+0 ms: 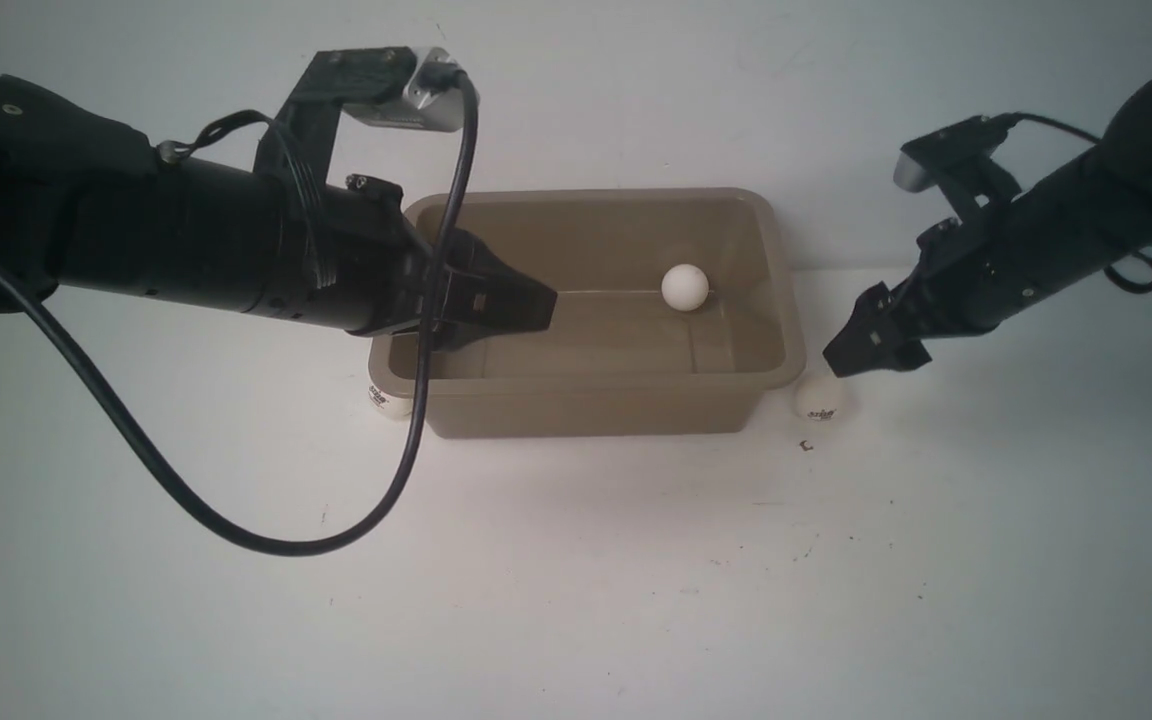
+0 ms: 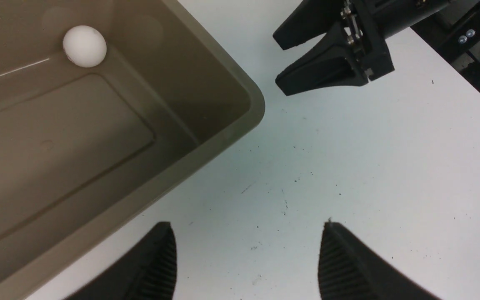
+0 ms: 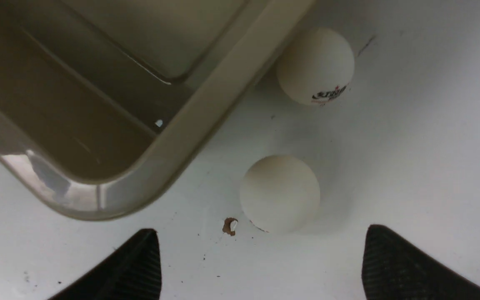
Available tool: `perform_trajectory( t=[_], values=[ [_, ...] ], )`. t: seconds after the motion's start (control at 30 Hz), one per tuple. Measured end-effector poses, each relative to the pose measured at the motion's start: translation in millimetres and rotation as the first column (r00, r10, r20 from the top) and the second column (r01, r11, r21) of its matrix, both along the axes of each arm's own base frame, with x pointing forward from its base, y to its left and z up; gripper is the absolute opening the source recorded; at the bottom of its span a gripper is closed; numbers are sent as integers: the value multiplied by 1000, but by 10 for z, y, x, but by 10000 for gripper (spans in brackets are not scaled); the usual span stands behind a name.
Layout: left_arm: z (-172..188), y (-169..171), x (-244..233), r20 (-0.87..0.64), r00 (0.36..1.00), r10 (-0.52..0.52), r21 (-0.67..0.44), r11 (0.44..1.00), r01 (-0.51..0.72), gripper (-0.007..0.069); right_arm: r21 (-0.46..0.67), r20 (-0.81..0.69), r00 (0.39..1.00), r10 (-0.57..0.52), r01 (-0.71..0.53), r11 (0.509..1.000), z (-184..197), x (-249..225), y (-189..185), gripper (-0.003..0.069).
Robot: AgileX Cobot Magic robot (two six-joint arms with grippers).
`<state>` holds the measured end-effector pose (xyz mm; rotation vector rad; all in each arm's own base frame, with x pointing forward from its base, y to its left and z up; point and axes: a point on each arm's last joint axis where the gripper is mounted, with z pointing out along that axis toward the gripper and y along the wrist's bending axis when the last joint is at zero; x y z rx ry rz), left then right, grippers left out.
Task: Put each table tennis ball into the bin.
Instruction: Use the right arm to clamp the table tennis ball closest to it
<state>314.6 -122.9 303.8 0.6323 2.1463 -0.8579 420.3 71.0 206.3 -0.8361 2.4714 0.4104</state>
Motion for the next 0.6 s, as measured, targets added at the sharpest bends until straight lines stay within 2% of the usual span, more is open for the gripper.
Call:
perform_trajectory(
  t=[0.37,0.6],
  values=[
    [5,-3,1,-1,1000,2,-8,1000,-2,417,1,-41,999,10,-10,1000,-293,71,13,585],
    [5,-3,1,-1,1000,3,-9,1000,-3,417,7,9,1000,30,-30,1000,-307,100,143,585]
  ],
)
